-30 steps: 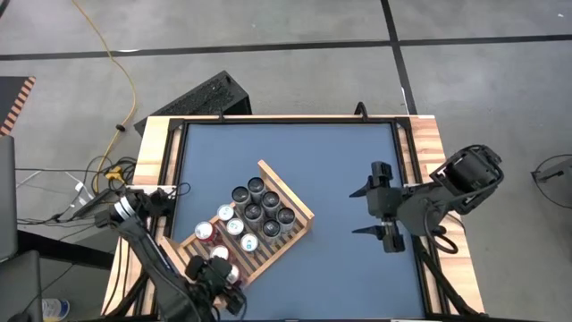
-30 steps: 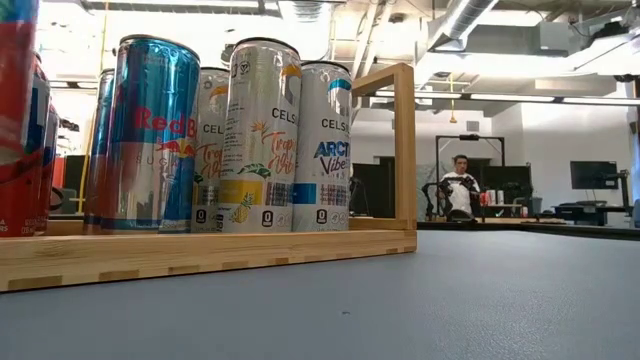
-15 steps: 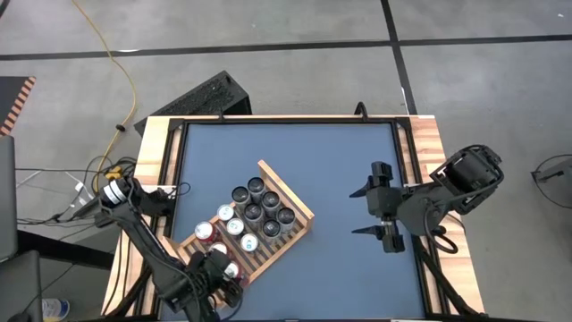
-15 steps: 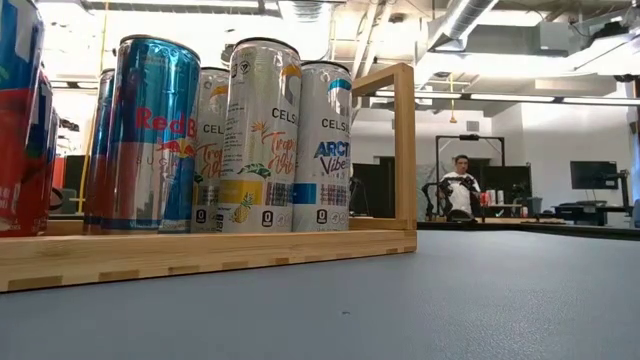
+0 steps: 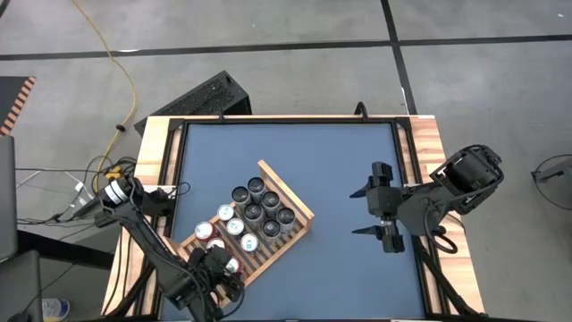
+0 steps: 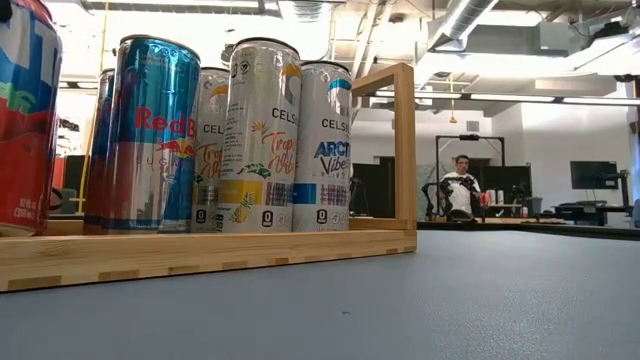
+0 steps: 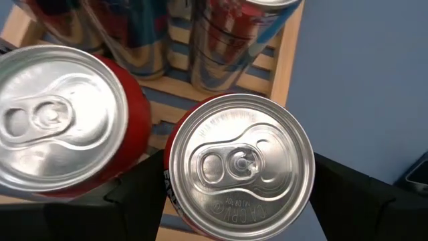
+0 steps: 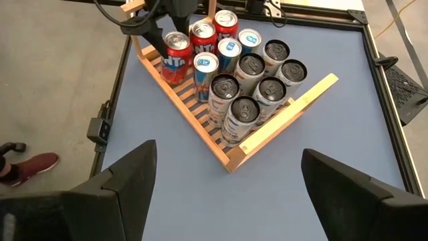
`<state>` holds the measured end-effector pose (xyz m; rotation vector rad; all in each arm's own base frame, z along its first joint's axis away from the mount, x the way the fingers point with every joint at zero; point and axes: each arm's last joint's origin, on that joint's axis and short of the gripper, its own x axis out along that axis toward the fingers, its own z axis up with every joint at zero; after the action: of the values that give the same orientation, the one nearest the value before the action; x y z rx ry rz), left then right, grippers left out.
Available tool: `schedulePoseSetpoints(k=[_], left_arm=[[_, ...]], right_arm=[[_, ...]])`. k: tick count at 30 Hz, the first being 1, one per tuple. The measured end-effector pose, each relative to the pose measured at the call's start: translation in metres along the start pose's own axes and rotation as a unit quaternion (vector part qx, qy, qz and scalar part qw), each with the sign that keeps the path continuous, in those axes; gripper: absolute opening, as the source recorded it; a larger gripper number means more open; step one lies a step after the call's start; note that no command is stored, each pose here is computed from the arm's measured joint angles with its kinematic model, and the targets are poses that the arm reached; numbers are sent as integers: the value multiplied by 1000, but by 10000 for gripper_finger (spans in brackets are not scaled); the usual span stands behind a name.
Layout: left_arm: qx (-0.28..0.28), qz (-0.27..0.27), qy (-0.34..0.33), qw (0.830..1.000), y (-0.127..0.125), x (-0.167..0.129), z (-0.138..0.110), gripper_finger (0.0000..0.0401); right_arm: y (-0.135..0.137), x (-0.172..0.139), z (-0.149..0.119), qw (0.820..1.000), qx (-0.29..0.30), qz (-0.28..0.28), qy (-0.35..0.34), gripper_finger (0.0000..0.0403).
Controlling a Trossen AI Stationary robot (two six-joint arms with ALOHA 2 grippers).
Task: Place canned beverage on shelf
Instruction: Put the red soda can on the shelf aligned with the other red soda cans
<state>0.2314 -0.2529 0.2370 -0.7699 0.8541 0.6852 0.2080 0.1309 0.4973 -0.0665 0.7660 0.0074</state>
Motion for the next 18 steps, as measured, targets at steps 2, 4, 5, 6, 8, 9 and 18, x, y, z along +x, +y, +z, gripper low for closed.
schedulePoseSetpoints(k=[2,4,5,6,8,9,18], left_arm=[[2,2,-2,1000,1,0,0,291],[4,5,-2,1000,1,1,-1,291],[5,6,-4,1000,0,3,-2,291],[4,8,-5,1000,0,4,-3,291],[3,8,-7,1000,0,5,-3,291],[3,9,-8,1000,0,7,-4,291],[12,13,0,1000,-2,11,-8,291]], right_arm=[[0,0,0,1000,0,0,0,332],[0,0,0,1000,0,1,0,332],[0,0,0,1000,0,3,2,332],[0,0,0,1000,0,6,3,332],[1,0,0,1000,-1,11,6,332],[1,0,0,1000,-1,12,6,332],[1,0,-1,1000,-1,13,6,332]])
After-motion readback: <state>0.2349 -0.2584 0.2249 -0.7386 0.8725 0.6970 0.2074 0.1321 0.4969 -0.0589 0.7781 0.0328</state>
